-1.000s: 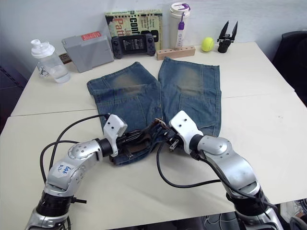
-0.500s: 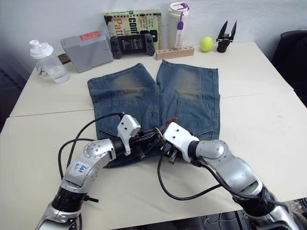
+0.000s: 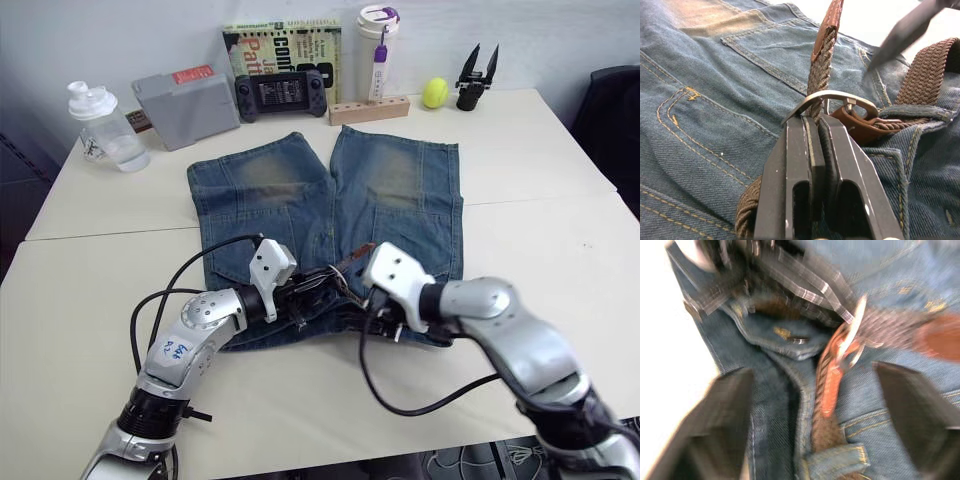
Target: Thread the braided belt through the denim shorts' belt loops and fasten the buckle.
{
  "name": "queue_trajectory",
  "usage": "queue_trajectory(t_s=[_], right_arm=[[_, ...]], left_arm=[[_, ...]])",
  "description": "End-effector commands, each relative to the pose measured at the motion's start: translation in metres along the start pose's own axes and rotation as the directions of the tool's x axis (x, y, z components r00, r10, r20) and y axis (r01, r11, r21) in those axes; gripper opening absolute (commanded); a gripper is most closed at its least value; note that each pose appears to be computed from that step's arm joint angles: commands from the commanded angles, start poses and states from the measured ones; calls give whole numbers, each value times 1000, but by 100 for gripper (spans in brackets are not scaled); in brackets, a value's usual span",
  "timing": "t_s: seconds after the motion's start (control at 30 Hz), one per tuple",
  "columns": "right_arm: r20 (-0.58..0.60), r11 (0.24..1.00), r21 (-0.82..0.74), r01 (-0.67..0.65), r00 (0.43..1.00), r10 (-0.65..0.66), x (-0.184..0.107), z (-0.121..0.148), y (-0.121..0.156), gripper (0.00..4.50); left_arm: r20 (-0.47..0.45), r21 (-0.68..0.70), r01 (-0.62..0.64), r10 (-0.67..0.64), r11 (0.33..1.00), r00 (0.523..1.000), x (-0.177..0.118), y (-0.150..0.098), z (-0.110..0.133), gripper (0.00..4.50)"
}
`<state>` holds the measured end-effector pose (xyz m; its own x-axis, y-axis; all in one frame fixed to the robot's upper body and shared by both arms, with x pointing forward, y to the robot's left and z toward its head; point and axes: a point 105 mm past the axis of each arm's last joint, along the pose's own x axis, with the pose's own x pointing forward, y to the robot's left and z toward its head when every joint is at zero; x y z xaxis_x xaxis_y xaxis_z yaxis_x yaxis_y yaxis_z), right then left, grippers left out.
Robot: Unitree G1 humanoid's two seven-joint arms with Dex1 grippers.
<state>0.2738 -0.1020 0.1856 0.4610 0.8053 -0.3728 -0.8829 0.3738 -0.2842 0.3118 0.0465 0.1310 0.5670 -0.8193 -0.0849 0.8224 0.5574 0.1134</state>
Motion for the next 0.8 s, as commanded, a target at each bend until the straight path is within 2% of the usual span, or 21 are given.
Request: queue_trajectory(t_s=[0.03,0.1,0.17,0.23,0.37,0.5,0.6,0.63,0.67,0.7,0.77,0.8], right_arm=[[94,997,-58,44,995,-38,-16,30,-20,441],[52,966,-237,106,994,-97,-13,29,-35,441],[-45,880,-467,81,992,-115,-3,15,-41,441],[-101,813,-582,31,989,-109,6,3,-43,441],[-145,723,-691,-21,983,-109,17,-9,-51,441],[-138,690,-723,-22,984,-113,21,-12,-56,441],[-141,686,-727,-25,983,-115,22,-14,-59,369],[-141,685,-728,-25,983,-114,22,-15,-59,325],[-139,687,-726,-25,984,-111,23,-15,-58,258],[-138,690,-724,-26,984,-108,23,-15,-58,233],[-141,697,-716,-31,985,-101,24,-16,-56,146],[-143,700,-714,-34,985,-99,24,-17,-55,118]], left_arm=[[30,26,17,-18,1000,999,2,-5,8,0],[27,37,18,-19,999,999,2,-5,7,0],[25,64,20,-22,998,999,2,-5,8,0],[20,90,19,-21,996,1000,2,-5,8,0],[5,145,16,-17,989,1000,2,-1,9,0],[-12,189,17,-15,982,1000,1,0,7,0],[-29,224,11,-5,975,1000,0,2,6,0],[-35,234,11,-3,972,999,0,2,5,0],[-37,240,11,-2,971,999,0,2,5,0],[-37,241,11,-2,970,999,0,2,5,0],[-36,247,8,1,969,999,0,2,5,0],[-35,251,6,2,968,999,0,3,6,0]])
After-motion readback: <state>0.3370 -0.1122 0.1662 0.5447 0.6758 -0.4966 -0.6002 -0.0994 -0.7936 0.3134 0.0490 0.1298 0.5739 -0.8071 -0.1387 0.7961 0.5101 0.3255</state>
